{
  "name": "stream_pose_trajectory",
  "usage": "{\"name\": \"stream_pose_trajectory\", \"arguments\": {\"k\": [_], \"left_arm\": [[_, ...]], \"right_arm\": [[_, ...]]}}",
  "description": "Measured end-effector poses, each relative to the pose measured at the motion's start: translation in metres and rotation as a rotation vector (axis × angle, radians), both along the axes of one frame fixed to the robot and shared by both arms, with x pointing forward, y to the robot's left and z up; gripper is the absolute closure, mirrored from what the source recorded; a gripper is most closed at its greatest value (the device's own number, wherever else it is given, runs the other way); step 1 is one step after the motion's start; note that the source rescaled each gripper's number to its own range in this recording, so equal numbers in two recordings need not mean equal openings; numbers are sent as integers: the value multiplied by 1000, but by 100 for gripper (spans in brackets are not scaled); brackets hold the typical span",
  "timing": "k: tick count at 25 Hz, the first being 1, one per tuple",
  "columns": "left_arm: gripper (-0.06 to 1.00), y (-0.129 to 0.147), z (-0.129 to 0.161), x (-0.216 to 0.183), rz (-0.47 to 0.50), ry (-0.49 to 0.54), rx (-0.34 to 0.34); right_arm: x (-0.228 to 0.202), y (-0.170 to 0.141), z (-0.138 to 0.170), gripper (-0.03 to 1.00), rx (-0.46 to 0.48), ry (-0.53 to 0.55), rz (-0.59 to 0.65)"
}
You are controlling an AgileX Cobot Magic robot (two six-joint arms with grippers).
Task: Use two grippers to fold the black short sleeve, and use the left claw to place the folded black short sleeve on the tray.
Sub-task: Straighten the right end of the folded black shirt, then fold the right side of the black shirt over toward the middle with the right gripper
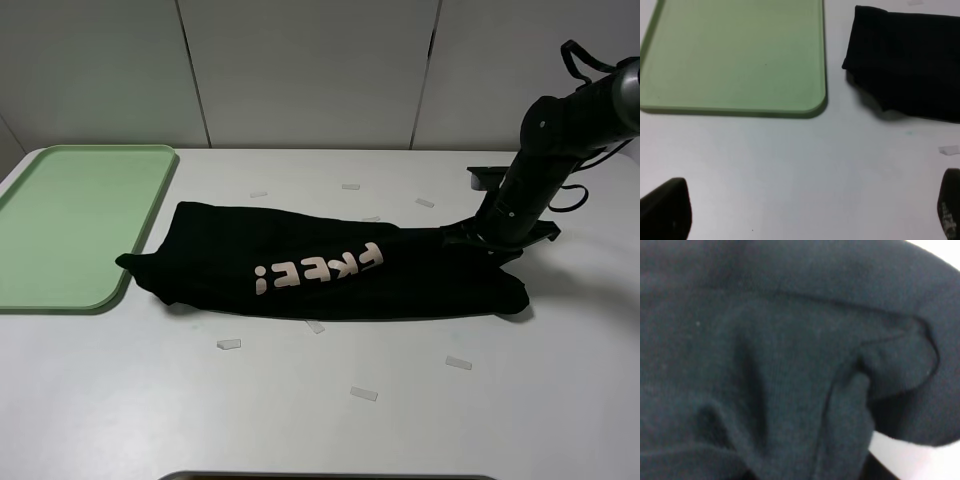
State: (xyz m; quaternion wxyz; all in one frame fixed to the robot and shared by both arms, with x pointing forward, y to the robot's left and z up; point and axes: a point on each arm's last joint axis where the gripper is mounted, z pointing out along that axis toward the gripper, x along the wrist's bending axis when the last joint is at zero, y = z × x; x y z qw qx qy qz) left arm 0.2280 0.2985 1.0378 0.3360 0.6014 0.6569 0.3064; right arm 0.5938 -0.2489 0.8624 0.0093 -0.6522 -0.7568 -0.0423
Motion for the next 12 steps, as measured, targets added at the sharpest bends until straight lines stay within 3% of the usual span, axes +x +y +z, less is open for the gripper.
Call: {"name": "stream_pose_trajectory", "arguments": {"k": [8, 12], "left_arm": [[-4, 0, 0, 0, 0, 0, 0], [-4, 0, 0, 0, 0, 0, 0]], "right_arm": [[1, -6, 13, 84, -55, -34, 63], [-2, -10, 42, 84, -103, -72, 110]]}}
